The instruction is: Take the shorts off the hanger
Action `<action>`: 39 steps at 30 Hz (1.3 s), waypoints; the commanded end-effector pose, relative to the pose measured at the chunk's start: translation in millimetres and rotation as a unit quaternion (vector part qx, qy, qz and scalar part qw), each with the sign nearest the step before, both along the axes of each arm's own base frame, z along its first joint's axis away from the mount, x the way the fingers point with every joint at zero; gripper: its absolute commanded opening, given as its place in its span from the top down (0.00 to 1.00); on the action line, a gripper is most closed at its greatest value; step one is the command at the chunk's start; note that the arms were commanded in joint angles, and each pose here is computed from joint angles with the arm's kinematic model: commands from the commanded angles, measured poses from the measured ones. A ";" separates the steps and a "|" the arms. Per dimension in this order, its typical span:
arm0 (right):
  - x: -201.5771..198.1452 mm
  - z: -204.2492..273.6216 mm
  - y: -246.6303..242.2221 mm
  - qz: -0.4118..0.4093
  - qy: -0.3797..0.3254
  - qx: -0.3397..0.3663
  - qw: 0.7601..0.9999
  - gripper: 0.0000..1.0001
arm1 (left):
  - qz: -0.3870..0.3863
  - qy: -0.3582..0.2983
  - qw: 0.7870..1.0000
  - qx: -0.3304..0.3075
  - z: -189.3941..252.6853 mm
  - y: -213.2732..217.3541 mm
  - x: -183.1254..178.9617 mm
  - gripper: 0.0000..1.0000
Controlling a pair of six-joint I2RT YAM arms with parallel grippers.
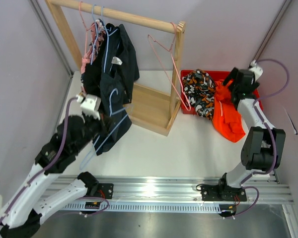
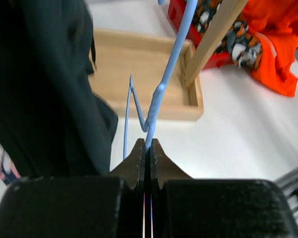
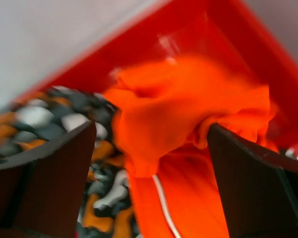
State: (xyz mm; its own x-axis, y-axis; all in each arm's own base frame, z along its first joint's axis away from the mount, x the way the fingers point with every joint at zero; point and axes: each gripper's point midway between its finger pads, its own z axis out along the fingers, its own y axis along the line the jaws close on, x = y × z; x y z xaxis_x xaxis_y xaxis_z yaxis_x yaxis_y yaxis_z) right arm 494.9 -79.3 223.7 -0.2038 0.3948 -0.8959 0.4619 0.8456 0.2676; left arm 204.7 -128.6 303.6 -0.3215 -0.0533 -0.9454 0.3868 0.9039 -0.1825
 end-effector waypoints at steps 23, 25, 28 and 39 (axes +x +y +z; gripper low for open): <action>-213.3 59.0 117.1 0.147 -0.116 0.069 0.980 0.01 | -0.019 -0.193 0.980 -0.045 236.9 -112.3 165.9 1.00; -217.7 51.7 126.6 0.163 -0.108 0.069 0.978 0.01 | -0.022 -0.180 0.983 -0.039 226.3 -122.4 179.5 1.00; -220.3 48.1 129.4 0.164 -0.107 0.064 0.978 0.01 | -0.024 -0.187 0.981 -0.049 233.1 -127.3 184.6 1.00; -219.3 41.8 131.5 0.166 -0.099 0.061 0.979 0.01 | -0.034 -0.151 0.987 -0.043 204.3 -148.3 206.7 1.00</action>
